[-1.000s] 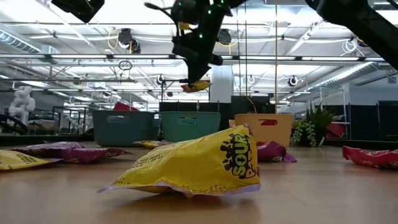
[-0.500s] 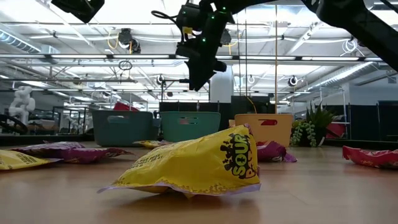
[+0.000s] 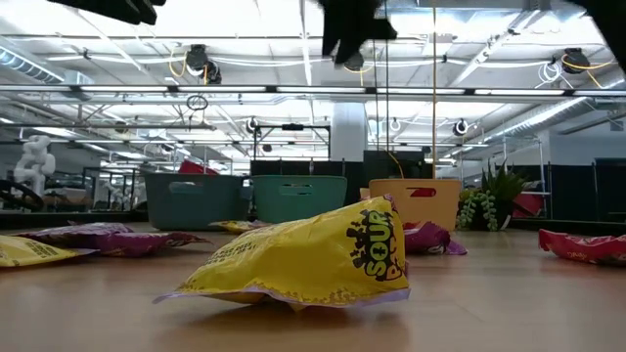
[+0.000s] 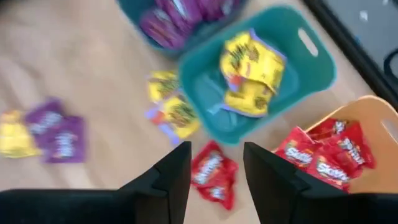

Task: Sort candy
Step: Put the violet candy into the blue bin

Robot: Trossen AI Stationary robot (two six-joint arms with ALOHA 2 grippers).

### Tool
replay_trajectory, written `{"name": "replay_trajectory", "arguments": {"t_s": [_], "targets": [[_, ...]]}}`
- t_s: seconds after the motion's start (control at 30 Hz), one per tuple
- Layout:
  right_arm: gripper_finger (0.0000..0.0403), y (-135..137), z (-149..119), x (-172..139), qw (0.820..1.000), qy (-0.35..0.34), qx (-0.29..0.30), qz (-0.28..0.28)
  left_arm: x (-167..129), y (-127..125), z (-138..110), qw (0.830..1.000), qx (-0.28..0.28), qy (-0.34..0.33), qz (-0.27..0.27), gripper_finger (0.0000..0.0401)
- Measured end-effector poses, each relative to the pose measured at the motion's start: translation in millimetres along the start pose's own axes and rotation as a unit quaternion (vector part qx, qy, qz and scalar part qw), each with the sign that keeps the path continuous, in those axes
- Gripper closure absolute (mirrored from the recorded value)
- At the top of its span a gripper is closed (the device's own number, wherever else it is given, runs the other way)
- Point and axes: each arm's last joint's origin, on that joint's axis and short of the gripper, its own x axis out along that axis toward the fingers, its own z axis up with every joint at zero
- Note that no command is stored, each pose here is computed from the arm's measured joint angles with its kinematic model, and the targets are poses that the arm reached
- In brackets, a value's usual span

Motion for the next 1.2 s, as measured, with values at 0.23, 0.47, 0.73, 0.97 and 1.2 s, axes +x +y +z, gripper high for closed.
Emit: {"name": "replay_trajectory", "arguments": {"t_s": [0.23,0.47,0.73,0.97,1.2], "targets": [[0.0264,51,-60,-77,0.993,-0.113,0.015,-0.027,1,3,-1,1.0,-0.004,0.01,0.025,0.0324],[0.0264,97,-135,-93,0.979,-0.177,0.052,-0.082,2,8,-4,0.999,-0.014,0.016,0.031,0.0324],[0.0264,111,-205,-44,0.974,-0.169,0.112,-0.098,2,9,-3,0.988,-0.149,0.011,0.032,0.0324],[0.0264,107,-248,6,0.968,-0.197,0.143,0.061,2,8,-3,0.955,-0.293,0.006,0.036,0.0324],[0.0264,91,-286,50,0.963,-0.155,0.144,0.166,2,8,-3,0.908,-0.419,0.001,0.025,0.0324]]}}
